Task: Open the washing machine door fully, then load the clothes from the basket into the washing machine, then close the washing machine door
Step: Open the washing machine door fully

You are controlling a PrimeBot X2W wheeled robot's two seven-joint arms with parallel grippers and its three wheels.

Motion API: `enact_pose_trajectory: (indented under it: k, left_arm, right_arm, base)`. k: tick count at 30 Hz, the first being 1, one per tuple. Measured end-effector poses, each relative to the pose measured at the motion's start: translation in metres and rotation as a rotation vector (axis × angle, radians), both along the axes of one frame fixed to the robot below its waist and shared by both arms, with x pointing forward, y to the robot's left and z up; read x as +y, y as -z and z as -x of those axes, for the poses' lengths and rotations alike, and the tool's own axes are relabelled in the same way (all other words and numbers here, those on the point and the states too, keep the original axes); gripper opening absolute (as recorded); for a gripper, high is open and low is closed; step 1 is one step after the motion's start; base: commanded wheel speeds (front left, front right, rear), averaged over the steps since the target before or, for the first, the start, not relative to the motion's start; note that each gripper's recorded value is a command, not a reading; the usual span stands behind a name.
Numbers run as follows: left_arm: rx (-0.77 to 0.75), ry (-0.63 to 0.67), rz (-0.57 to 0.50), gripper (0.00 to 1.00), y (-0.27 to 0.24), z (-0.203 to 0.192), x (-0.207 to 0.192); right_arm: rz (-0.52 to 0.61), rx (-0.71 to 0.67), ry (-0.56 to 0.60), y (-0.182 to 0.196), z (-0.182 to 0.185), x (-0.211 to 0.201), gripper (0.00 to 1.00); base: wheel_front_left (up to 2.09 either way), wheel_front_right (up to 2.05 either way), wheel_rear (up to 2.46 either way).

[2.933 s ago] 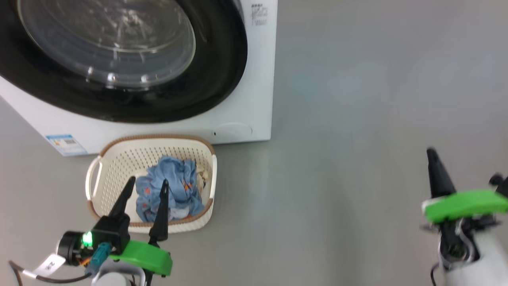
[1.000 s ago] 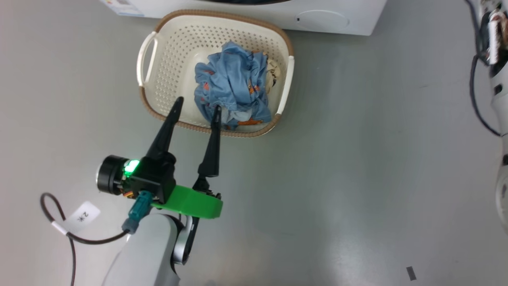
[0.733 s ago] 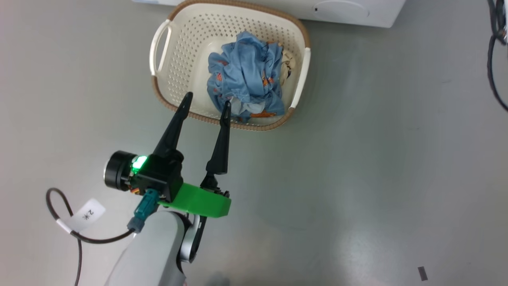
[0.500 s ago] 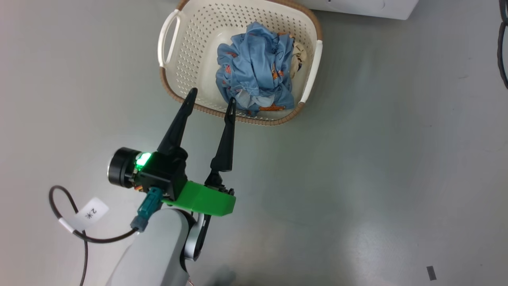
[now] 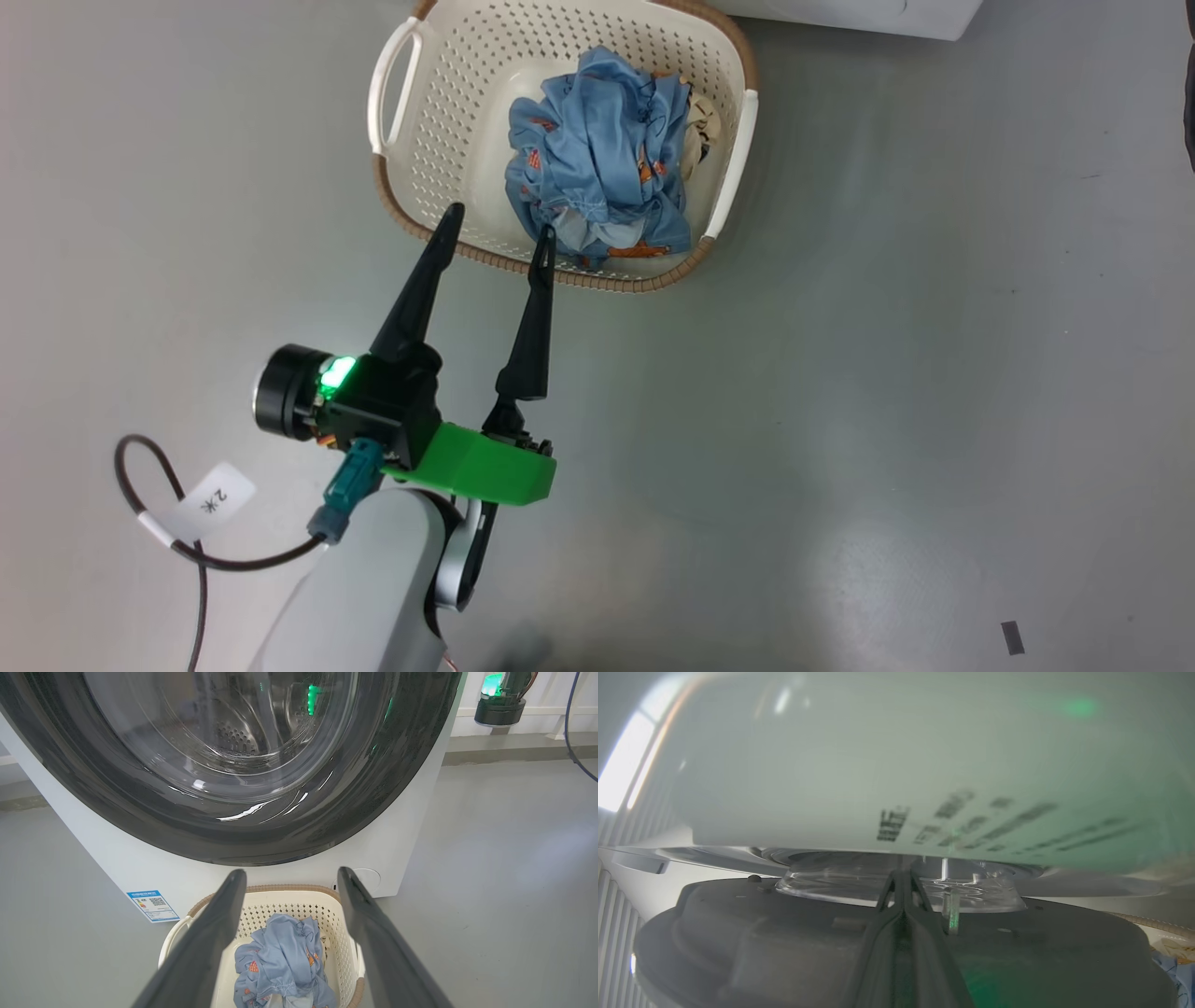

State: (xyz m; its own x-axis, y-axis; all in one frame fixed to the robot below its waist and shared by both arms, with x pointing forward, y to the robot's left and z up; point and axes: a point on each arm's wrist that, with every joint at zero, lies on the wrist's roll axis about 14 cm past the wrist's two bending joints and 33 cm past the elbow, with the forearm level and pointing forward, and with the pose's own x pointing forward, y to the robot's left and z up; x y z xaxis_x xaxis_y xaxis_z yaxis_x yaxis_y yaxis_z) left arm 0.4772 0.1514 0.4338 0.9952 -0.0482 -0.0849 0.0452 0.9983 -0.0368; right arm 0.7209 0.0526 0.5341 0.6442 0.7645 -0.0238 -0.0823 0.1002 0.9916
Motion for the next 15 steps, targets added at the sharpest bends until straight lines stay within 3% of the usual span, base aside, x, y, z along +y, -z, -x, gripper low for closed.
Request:
enact_pose_trajectory:
  k: [15]
  left_arm:
    - [-0.018, 0.013, 0.008, 1.00, -0.003, -0.005, -0.006]
  right_arm:
    - [0.041, -0.013, -0.136, 0.010, 0.030, 0.002, 0.00]
  base:
    - [0.00, 0.00, 0.00]
